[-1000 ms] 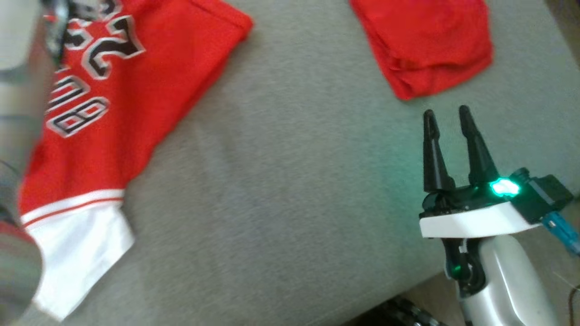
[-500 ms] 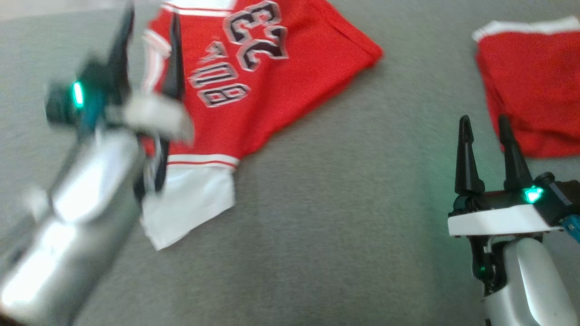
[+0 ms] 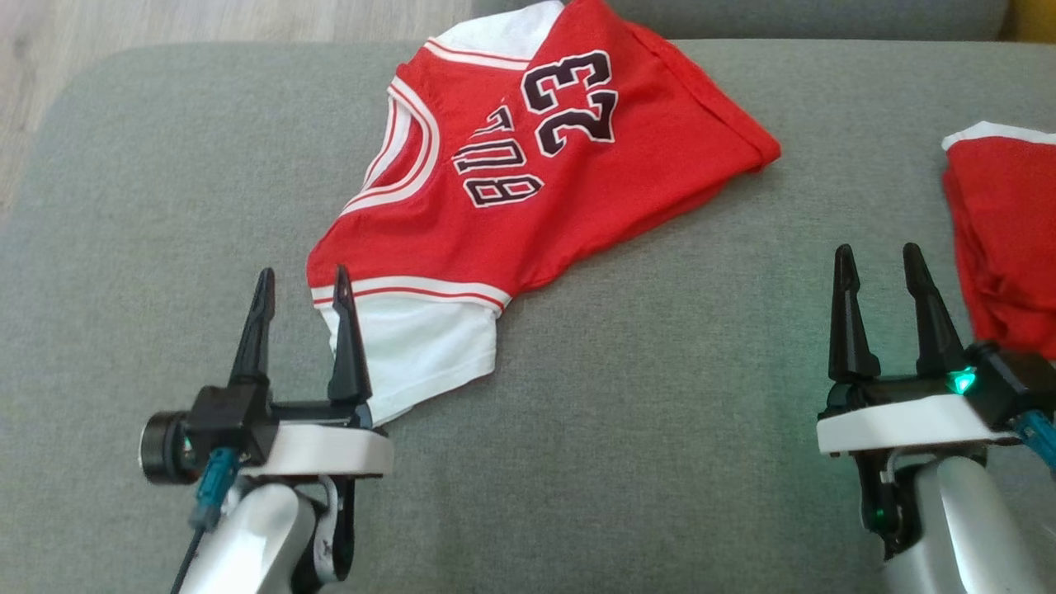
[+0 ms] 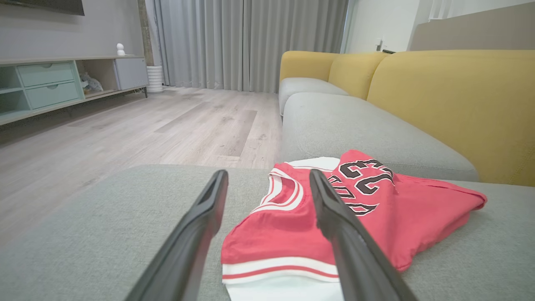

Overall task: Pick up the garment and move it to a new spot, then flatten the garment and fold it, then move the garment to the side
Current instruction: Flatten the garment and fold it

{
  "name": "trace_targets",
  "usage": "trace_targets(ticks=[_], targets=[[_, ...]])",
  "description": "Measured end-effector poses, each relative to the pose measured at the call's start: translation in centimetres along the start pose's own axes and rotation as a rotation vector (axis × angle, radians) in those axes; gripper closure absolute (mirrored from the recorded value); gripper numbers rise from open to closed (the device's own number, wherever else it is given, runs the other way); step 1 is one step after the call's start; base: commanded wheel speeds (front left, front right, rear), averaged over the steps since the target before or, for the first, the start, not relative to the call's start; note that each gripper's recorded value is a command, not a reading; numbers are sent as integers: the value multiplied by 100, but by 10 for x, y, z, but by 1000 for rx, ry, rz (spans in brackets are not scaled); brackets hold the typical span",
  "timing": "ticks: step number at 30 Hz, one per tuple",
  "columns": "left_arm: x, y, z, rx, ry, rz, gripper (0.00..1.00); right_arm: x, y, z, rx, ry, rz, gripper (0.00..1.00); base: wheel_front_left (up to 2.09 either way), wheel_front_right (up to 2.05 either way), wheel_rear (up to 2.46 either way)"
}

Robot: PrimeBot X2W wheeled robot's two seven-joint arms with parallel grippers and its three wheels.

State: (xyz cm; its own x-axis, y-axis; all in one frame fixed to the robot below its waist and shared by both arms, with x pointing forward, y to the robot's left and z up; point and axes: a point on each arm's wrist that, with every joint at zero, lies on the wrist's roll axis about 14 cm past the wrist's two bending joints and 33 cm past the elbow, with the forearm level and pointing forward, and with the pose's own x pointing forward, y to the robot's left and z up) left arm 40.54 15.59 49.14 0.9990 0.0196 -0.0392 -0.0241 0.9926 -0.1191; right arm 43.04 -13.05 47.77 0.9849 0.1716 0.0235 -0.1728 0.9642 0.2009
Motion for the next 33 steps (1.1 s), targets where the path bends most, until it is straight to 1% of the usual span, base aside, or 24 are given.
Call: trace_targets(ticks=[6,9,11,13,17,19,22,23,26,33], targets=[[5,0,-1,0,-14,-15,0,9,2,-10,-10,24,10,0,0,0,0],[8,0,-11,-1,8,-21,0,27,2,-12,-13,25,16,0,0,0,0],[11,0,-17,-5,21,-20,0,44,2,-17,-33,55,22,0,0,0,0],[15,-1,-20,-12,28,-23,0,62,-2,-26,-26,107,10,0,0,0,0],[21,-1,-24,-16,33,-22,0,85,-11,-59,-8,249,-24,0,0,0,0],[23,3,-25,-17,32,-12,0,90,-13,-77,-60,325,-25,0,0,0,0],[24,12,-25,-21,34,13,0,95,-13,-97,-129,397,-14,0,0,0,0],[25,14,-26,-16,33,18,0,97,-14,-101,-146,406,-12,0,0,0,0],[26,20,-29,-13,41,32,0,103,-15,-108,-152,417,-18,0,0,0,0],[26,21,-38,-14,63,36,0,123,-20,-107,-169,382,-31,0,0,0,0]])
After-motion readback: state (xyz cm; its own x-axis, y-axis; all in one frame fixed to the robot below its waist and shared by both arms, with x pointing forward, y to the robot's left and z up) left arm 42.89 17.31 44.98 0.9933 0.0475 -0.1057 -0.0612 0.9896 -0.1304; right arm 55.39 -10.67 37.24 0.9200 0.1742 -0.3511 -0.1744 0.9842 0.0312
